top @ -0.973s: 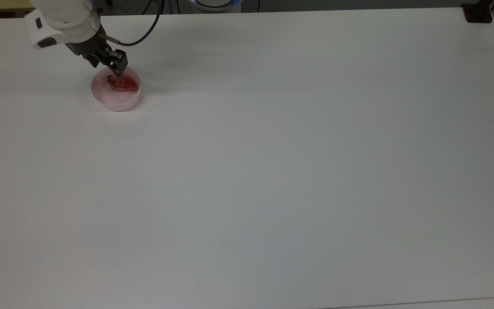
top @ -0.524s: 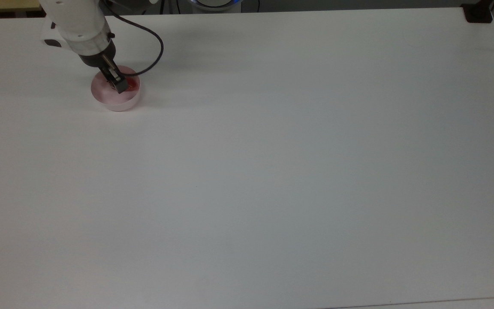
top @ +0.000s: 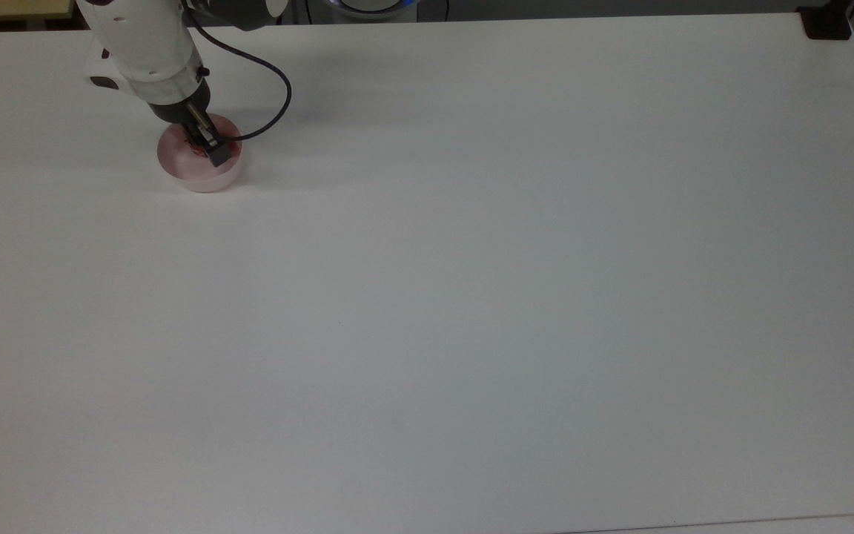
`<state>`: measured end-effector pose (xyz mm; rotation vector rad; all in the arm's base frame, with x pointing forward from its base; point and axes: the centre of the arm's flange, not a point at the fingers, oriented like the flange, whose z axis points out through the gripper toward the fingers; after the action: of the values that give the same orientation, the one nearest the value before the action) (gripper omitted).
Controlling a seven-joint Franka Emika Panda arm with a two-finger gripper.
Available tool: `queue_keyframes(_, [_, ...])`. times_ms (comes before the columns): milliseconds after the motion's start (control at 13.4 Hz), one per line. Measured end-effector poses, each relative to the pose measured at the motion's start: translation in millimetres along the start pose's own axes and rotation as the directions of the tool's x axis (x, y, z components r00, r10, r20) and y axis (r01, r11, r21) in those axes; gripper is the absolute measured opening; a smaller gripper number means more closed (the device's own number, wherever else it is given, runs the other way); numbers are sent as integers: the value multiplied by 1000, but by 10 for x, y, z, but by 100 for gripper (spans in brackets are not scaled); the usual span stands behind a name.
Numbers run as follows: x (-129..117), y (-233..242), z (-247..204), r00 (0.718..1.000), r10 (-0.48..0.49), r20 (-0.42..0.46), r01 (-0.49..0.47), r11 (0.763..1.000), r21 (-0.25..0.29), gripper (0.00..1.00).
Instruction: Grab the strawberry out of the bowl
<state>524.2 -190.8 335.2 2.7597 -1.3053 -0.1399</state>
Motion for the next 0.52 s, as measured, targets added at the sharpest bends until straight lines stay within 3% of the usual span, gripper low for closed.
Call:
queue_keyframes(150, [-48,26,126,1000,-9,-1,9,1000,-12,74])
queue_keyframes(374, [-96,43,270,1000,-14,-12,14,1000,-7,74])
queue_keyframes(524, [-92,38,261,1000,-16,-21,16,1000,-3,50])
